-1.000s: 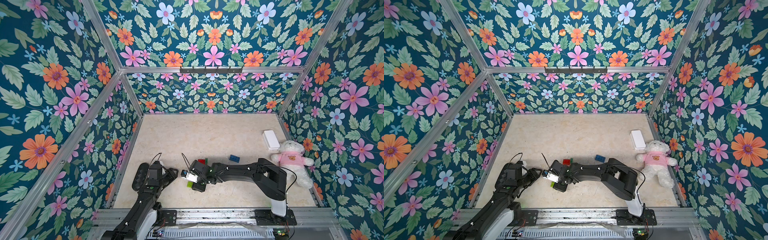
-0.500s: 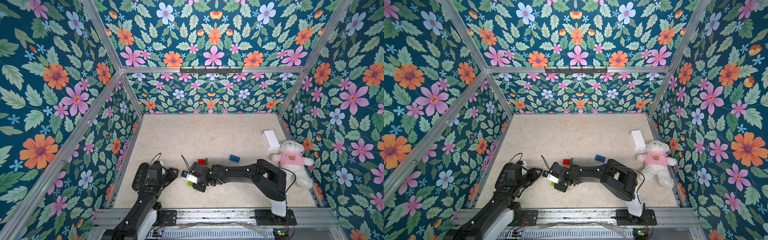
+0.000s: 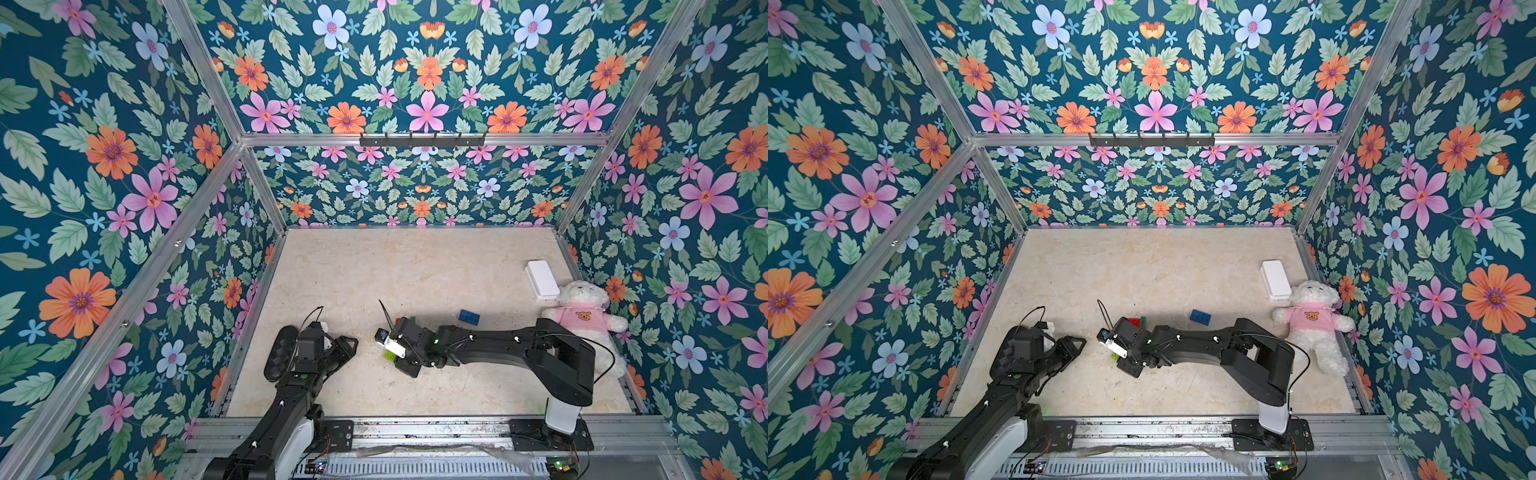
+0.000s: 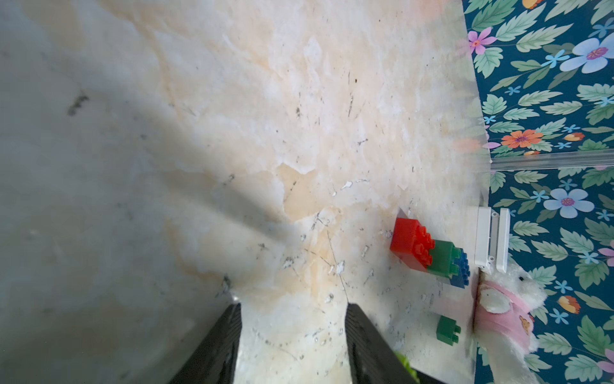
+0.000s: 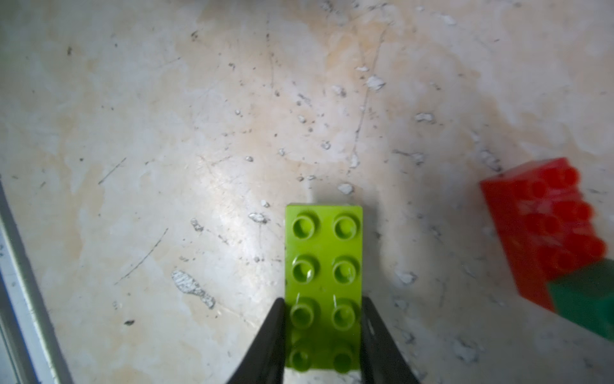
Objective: Assemble the number 5 with lego
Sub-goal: Pick up the lego brick from the center of the board, then adjust the lego brick at the center of the board, then assemble the lego brick with the lego brick, then pick up the lego brick from the center of the board.
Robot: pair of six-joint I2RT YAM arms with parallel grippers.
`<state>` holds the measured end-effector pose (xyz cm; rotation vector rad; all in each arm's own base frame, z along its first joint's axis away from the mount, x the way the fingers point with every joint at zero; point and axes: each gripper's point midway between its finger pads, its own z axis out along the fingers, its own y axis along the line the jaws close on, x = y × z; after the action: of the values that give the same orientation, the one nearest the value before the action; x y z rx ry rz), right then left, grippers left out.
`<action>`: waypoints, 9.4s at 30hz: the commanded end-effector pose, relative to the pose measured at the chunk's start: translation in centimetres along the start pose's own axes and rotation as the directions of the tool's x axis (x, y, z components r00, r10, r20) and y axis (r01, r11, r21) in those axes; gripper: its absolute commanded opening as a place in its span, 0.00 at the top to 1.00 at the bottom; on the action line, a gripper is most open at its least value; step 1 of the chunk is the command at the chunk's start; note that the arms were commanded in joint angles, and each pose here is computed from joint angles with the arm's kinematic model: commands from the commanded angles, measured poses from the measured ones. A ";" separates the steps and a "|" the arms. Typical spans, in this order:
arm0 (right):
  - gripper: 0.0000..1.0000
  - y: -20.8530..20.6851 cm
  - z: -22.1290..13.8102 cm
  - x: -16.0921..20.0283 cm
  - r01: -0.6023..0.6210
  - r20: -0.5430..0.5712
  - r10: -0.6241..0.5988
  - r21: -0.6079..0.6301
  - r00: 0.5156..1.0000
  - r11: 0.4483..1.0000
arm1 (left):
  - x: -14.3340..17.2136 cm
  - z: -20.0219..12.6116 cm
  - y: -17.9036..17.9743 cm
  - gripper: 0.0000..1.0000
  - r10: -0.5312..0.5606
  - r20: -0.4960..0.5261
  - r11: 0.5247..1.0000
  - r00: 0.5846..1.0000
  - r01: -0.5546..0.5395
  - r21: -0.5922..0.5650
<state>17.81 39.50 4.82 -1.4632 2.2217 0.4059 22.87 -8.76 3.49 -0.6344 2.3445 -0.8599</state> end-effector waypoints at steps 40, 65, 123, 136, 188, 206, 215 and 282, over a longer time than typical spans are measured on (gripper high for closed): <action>0.82 -12.1 -7.1 -2.0 -0.521 0.307 0.473 0.091 0.826 0.849 | 5.4 10.2 -9.7 0.79 0.168 -0.144 0.974 0.975 -0.141 0.179; 0.82 -11.7 -3.5 -1.9 -0.477 0.134 0.463 0.102 0.876 0.873 | 4.2 9.3 -10.0 0.73 0.233 -0.091 0.963 0.968 -0.217 0.161; 0.83 -13.1 0.1 -2.0 -0.459 0.055 0.457 0.171 0.888 0.872 | 5.2 7.7 -7.3 0.70 0.195 -0.090 0.974 0.977 -0.182 0.137; 0.84 -12.7 0.9 -1.0 -0.419 0.002 0.426 0.175 0.905 0.891 | 5.0 7.7 -7.4 0.71 0.197 -0.086 0.973 0.977 -0.184 0.136; 0.75 -12.6 0.7 -1.0 -0.384 -0.063 0.400 0.181 0.914 0.906 | 4.8 7.6 -7.2 0.71 0.192 -0.074 0.975 0.979 -0.182 0.125; 0.55 -13.2 -0.9 -2.5 -0.398 0.005 0.405 0.197 0.914 0.896 | 4.5 7.1 -7.5 0.71 0.196 -0.063 0.974 0.979 -0.187 0.126; 0.56 -14.6 -5.4 -3.0 -0.502 0.112 0.490 0.266 0.864 0.823 | 4.4 7.1 -8.3 0.70 0.237 -0.076 0.966 0.969 -0.227 0.124; 0.80 -12.0 -6.5 14.0 -0.854 0.112 0.888 0.351 0.447 0.385 | 4.4 5.7 -9.2 0.62 0.306 -0.082 0.945 0.948 -0.293 0.145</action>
<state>22.78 20.76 3.24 0.0650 2.7939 0.2182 25.38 -20.05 4.64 -0.1775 2.3697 -0.9187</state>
